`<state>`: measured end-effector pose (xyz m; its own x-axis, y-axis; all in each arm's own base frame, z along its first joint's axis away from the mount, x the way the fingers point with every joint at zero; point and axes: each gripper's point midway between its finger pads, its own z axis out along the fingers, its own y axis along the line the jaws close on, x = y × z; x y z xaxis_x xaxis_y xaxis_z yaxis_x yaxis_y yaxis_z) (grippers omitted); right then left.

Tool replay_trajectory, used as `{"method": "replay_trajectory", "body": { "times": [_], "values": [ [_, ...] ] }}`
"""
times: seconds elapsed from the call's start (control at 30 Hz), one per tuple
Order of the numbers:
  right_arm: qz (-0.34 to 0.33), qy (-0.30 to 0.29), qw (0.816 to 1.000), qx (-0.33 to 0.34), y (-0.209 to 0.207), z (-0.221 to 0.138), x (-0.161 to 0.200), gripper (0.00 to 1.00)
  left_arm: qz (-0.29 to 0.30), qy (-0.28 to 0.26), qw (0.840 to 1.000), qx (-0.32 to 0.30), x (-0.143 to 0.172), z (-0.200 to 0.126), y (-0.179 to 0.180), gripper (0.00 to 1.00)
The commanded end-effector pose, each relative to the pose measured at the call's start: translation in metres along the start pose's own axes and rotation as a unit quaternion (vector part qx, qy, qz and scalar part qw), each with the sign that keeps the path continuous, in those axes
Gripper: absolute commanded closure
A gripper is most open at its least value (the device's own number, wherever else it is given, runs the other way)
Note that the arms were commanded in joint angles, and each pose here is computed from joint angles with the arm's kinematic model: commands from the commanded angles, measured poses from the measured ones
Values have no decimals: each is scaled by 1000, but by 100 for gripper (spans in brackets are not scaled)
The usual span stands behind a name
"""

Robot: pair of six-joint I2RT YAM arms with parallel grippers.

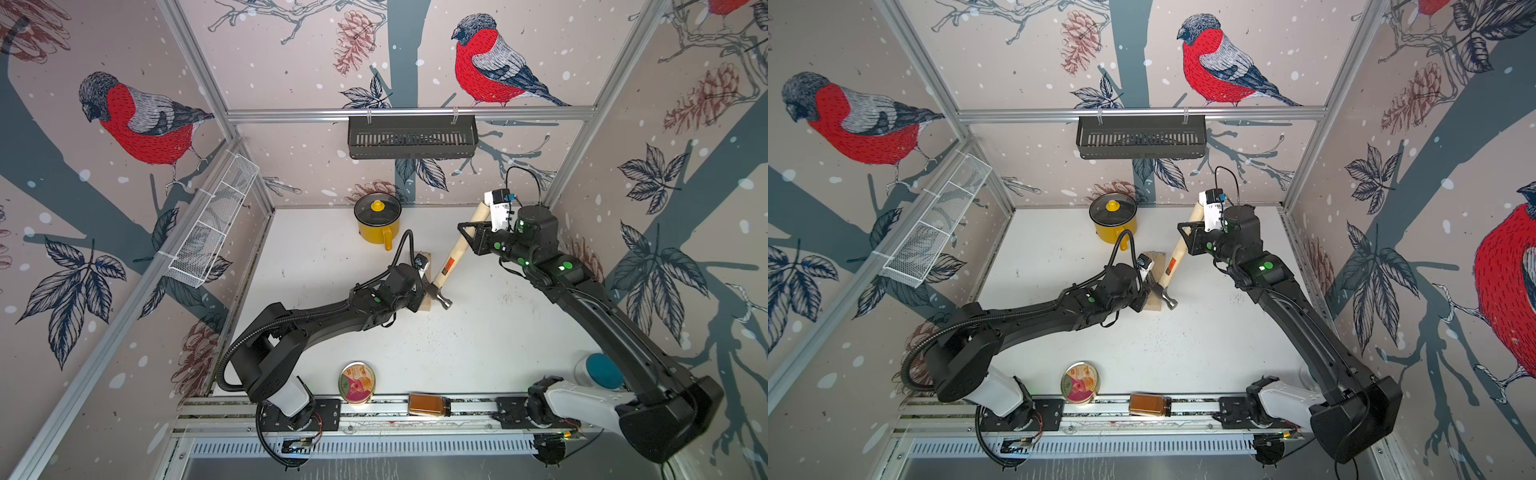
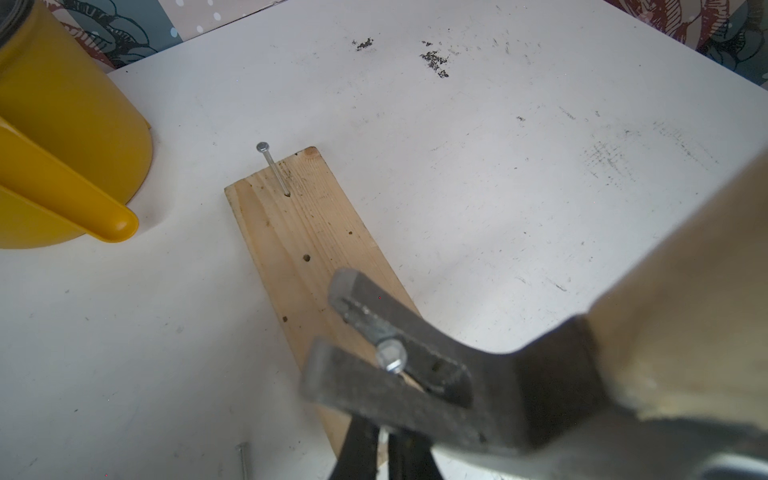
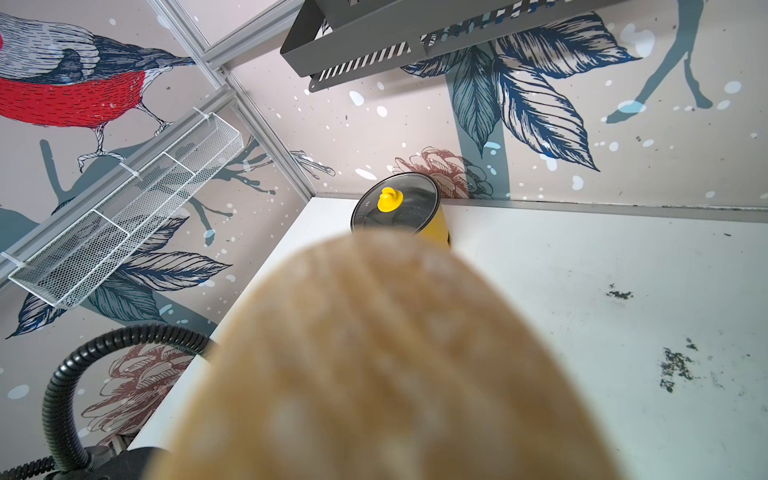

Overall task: Use a claw hammer to pull out a nail
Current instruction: Pick up the nail with the hammer.

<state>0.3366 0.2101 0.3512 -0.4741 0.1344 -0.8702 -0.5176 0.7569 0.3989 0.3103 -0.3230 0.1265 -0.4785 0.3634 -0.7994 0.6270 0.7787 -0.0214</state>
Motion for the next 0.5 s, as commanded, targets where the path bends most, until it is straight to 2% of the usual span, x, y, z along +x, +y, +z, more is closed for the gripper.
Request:
{"method": "replay_trajectory", "body": {
  "times": [0.0, 0.47],
  "values": [
    [-1, -45, 999, -27, 13, -2, -23, 100, 1, -2, 1000, -3, -3, 0, 0, 94],
    [5, -21, 999, -24, 6, 7, -3, 100, -4, -8, 1000, -21, -6, -1, 6, 100]
  ]
}}
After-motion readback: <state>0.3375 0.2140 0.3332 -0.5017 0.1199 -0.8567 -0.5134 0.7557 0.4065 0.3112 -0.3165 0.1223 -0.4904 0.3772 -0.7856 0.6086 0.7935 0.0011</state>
